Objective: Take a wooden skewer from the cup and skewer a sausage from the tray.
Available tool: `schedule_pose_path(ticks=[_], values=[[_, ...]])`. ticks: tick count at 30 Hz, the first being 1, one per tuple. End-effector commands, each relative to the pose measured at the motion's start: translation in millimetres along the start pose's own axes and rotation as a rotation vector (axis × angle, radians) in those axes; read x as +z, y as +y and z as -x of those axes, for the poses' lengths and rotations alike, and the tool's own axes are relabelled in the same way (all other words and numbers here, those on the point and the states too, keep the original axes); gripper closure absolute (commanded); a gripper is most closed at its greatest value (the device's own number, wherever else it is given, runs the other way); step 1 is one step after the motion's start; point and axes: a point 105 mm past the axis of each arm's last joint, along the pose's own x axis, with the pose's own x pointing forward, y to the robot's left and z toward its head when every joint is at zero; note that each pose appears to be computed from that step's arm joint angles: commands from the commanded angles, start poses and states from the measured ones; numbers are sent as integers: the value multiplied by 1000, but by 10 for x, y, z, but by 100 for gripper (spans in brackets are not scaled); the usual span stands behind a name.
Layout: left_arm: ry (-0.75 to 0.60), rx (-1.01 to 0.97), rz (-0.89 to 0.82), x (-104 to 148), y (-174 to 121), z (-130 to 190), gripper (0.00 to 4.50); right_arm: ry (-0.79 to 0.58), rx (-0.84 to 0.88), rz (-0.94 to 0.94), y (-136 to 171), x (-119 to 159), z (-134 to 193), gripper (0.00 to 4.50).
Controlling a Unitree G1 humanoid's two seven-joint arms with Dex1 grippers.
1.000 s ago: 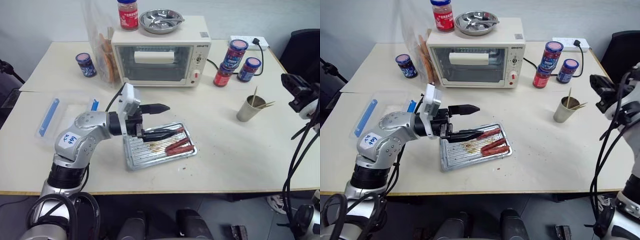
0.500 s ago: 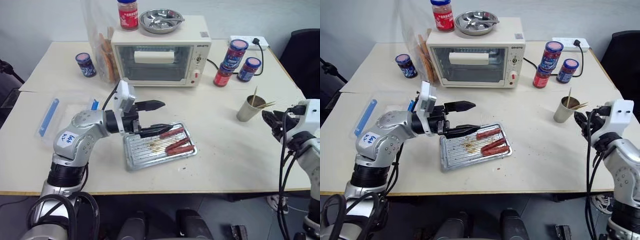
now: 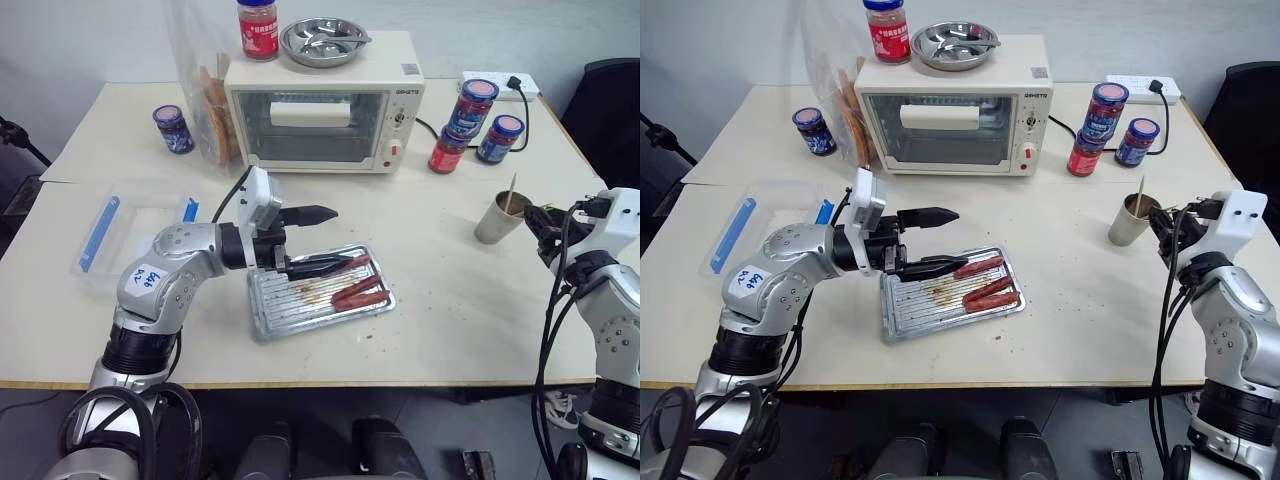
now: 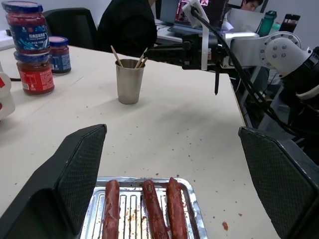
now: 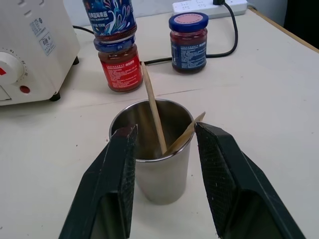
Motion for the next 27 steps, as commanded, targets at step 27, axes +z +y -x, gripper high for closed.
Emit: schedule_pose_path(ticks=[27], values=[[1,21,-63,71,9,176,0,-33,331,211,591,958,359,448]])
